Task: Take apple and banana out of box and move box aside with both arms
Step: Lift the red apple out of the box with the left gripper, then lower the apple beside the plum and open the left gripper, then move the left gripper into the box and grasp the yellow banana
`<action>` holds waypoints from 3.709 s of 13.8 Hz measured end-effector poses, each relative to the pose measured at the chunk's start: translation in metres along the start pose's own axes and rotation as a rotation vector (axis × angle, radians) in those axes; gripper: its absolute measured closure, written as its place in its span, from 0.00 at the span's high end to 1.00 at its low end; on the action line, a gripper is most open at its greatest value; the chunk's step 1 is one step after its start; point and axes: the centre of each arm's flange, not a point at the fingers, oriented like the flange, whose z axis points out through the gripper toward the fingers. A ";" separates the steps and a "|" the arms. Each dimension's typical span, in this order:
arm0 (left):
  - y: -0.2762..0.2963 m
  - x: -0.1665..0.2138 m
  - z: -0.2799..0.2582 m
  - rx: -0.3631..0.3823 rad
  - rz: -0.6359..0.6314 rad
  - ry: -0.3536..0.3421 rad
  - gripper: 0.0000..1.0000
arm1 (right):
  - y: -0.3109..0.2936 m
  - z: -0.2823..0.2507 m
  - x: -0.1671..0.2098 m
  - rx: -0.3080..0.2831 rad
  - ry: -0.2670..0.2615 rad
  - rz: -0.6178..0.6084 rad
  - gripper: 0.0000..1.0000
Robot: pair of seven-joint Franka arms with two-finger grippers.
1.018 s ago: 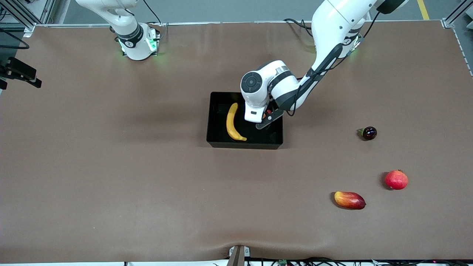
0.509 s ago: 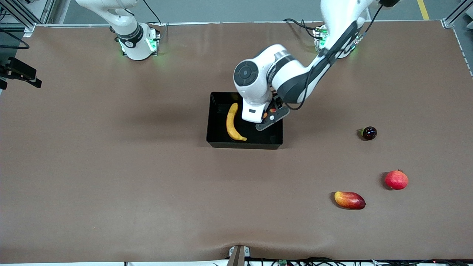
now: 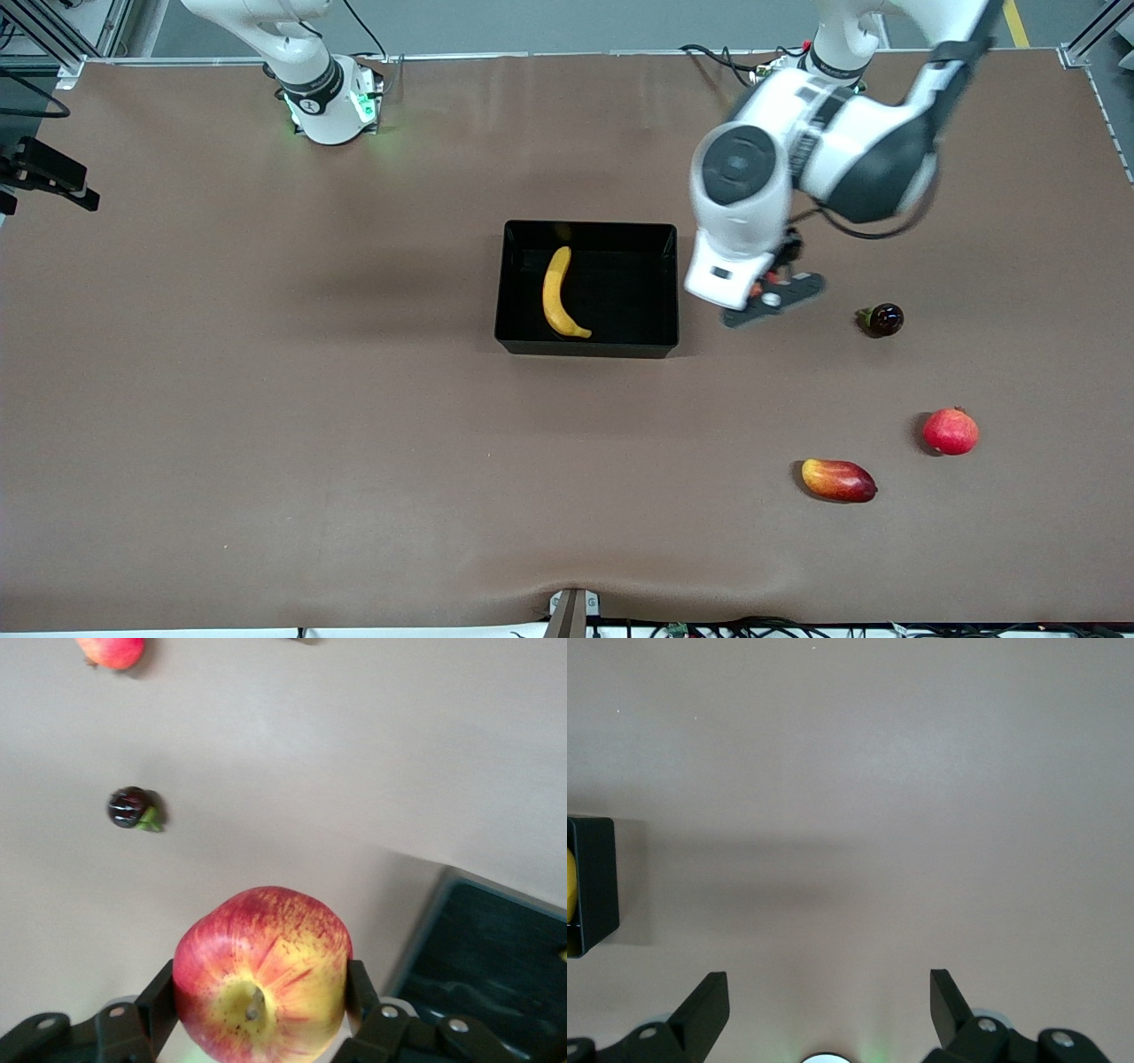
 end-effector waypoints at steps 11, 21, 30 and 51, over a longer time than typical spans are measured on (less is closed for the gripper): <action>-0.090 0.136 0.186 0.085 -0.004 -0.010 0.77 | 0.000 0.011 0.007 0.000 -0.019 -0.004 1.00; -0.157 0.190 0.302 -0.105 0.004 0.018 0.77 | 0.001 0.014 0.010 0.001 -0.024 -0.002 1.00; -0.149 0.194 0.296 -0.146 0.008 0.058 1.00 | 0.002 0.014 0.010 0.001 -0.024 -0.002 1.00; 0.207 -0.153 0.103 -0.292 0.060 -0.013 1.00 | 0.002 0.015 0.010 0.001 -0.025 -0.001 1.00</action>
